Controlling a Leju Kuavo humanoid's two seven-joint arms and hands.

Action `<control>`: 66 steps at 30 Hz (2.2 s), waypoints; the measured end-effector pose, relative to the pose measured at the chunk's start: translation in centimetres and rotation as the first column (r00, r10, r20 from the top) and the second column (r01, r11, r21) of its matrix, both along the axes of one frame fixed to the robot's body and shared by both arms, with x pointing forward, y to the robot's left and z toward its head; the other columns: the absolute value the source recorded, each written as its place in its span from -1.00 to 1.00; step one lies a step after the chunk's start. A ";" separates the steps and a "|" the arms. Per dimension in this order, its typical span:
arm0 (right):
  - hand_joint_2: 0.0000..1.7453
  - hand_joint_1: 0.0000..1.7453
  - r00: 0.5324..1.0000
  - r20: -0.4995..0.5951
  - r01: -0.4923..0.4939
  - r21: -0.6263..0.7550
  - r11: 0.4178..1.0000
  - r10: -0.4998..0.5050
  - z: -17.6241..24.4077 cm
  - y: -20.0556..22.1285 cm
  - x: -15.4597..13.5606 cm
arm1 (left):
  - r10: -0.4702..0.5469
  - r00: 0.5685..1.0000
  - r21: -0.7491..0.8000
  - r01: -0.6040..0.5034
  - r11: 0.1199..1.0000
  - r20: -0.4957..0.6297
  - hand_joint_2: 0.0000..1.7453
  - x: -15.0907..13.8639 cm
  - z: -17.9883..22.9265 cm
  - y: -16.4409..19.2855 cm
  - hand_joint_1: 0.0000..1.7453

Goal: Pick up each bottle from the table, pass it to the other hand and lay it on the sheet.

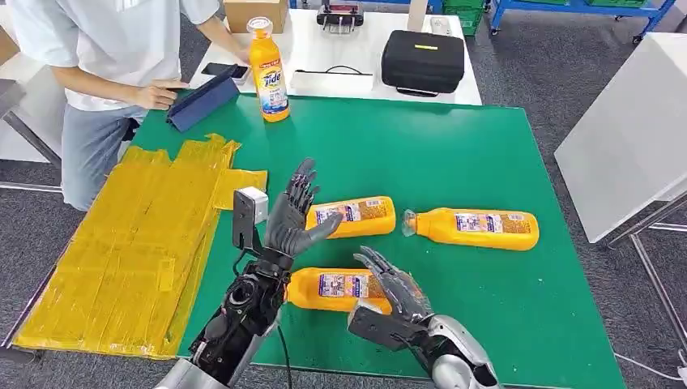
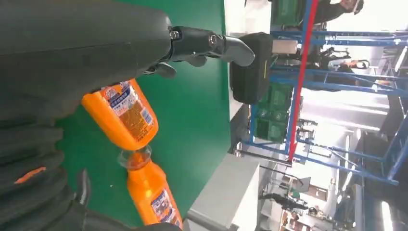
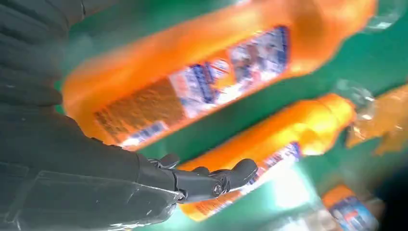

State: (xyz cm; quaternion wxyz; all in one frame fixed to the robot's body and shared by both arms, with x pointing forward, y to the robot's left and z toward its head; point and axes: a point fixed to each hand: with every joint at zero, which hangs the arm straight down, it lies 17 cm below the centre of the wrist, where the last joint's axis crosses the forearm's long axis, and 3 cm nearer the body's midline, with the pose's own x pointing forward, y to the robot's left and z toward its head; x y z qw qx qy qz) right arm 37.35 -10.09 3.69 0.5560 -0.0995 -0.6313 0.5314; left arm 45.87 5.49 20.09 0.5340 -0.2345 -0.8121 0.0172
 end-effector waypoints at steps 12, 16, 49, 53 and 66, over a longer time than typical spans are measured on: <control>1.00 -1.00 0.999 -0.025 0.016 -0.112 0.994 -0.019 -3.1 -3.4 1.1 | 0.047 0.999 -0.009 -0.047 0.999 -0.015 1.00 0.5 -0.3 1.5 -1.00; 1.00 -1.00 0.999 -0.036 0.031 -0.133 0.991 -0.036 -4.2 -4.5 1.7 | 0.052 0.999 -0.011 -0.052 0.999 -0.016 1.00 0.4 -0.4 1.7 -1.00; 1.00 -1.00 0.973 0.171 -0.109 -0.256 0.961 0.156 -0.5 3.7 8.0 | -0.042 0.999 -0.017 0.042 0.999 0.000 1.00 -0.7 -0.2 -0.9 -1.00; 1.00 -1.00 0.958 0.211 -0.139 -0.239 0.961 0.191 1.2 5.1 7.8 | -0.043 0.999 -0.016 0.043 0.999 0.000 1.00 -0.6 -0.3 -1.0 -1.00; 1.00 -1.00 0.943 0.242 -0.174 -0.232 0.957 0.230 3.1 6.4 7.7 | -0.043 0.999 -0.016 0.043 0.999 -0.003 1.00 -0.3 -0.3 -1.0 -1.00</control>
